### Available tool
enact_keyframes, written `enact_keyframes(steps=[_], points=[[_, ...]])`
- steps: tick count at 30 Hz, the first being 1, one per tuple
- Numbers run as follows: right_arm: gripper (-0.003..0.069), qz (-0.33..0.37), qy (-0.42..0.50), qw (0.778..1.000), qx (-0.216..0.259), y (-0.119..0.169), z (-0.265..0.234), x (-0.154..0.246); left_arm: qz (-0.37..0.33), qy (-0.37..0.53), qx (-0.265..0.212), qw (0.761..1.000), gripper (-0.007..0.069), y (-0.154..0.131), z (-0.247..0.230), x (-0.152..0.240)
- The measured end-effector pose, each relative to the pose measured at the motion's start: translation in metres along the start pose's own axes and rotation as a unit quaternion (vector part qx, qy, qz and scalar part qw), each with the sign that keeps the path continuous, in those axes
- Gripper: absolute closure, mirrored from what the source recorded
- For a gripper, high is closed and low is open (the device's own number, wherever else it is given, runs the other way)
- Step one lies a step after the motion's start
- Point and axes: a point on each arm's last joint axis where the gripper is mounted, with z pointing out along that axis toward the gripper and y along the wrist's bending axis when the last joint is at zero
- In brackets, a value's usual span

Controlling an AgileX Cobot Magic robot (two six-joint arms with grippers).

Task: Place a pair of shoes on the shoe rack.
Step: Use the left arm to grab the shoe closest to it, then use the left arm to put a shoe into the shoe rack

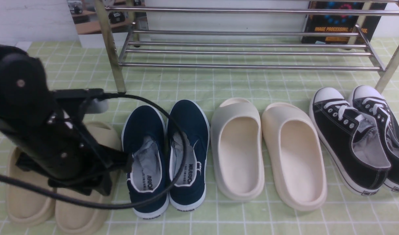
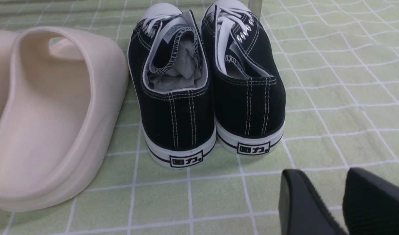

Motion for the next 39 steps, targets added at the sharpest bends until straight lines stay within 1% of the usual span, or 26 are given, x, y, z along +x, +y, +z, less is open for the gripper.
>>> enact_keyframes(steps=[5, 8, 11, 13, 16, 20, 22, 24, 27, 28, 29, 31, 32, 34, 36, 37, 38, 39], points=[[0.0419, 0.000, 0.000, 1.000, 0.000, 0.000, 0.000, 0.000, -0.019, -0.014, 0.014, 1.000, 0.0383, -0.006, 0.027, -0.017], [0.0419, 0.000, 0.000, 1.000, 0.000, 0.000, 0.000, 0.000, -0.038, -0.022, 0.017, 0.999, 0.0382, -0.007, 0.039, -0.025], [0.0419, 0.000, 0.000, 1.000, 0.000, 0.000, 0.000, 0.000, -0.066, -0.030, 0.018, 0.997, 0.0365, -0.008, 0.052, -0.032], [0.0419, 0.000, 0.000, 1.000, 0.000, 0.000, 0.000, 0.000, -0.095, -0.026, 0.015, 0.995, 0.0321, -0.008, 0.067, -0.037], [0.0419, 0.000, 0.000, 1.000, 0.000, 0.000, 0.000, 0.000, -0.117, -0.014, 0.009, 0.993, 0.0279, -0.007, 0.081, -0.039], [0.0419, 0.000, 0.000, 1.000, 0.000, 0.000, 0.000, 0.000, -0.126, 0.004, -0.001, 0.992, 0.0267, -0.005, 0.097, -0.040], [0.0419, 0.000, 0.000, 1.000, 0.000, 0.000, 0.000, 0.000, -0.125, 0.008, -0.004, 0.992, 0.0290, -0.005, 0.101, -0.040], [0.0419, 0.000, 0.000, 1.000, 0.000, 0.000, 0.000, 0.000, -0.123, 0.007, -0.006, 0.992, 0.0335, -0.004, 0.102, -0.041], [0.0419, 0.000, 0.000, 1.000, 0.000, 0.000, 0.000, 0.000, -0.118, 0.004, -0.010, 0.993, 0.0439, -0.004, 0.099, -0.041], [0.0419, 0.000, 0.000, 1.000, 0.000, 0.000, 0.000, 0.000, -0.116, 0.000, -0.010, 0.993, 0.0503, -0.003, 0.094, -0.040], [0.0419, 0.000, 0.000, 1.000, 0.000, 0.000, 0.000, 0.000, -0.117, 0.001, -0.010, 0.993, 0.0511, -0.003, 0.094, -0.040], [0.0419, 0.000, 0.000, 1.000, 0.000, 0.000, 0.000, 0.000, -0.112, -0.008, -0.009, 0.994, 0.0578, -0.004, 0.082, -0.042], [0.0419, 0.000, 0.000, 1.000, 0.000, 0.000, 0.000, 0.000, -0.109, -0.012, -0.007, 0.994, 0.0613, -0.006, 0.068, -0.043], [0.0419, 0.000, 0.000, 1.000, 0.000, 0.000, 0.000, 0.000, -0.106, -0.019, -0.005, 0.994, 0.0613, -0.008, 0.057, -0.045], [0.0419, 0.000, 0.000, 1.000, 0.000, 0.000, 0.000, 0.000, -0.093, -0.057, 0.008, 0.994, 0.0613, -0.013, 0.021, -0.055], [0.0419, 0.000, 0.000, 1.000, 0.000, 0.000, 0.000, 0.000, -0.093, -0.057, 0.008, 0.994, 0.0613, -0.013, 0.020, -0.055], [0.0419, 0.000, 0.000, 1.000, 0.000, 0.000, 0.000, 0.000, -0.079, -0.095, 0.023, 0.992, 0.0613, -0.019, -0.005, -0.066], [0.0419, 0.000, 0.000, 1.000, 0.000, 0.000, 0.000, 0.000, -0.073, -0.108, 0.028, 0.991, 0.0613, -0.022, -0.014, -0.071]])
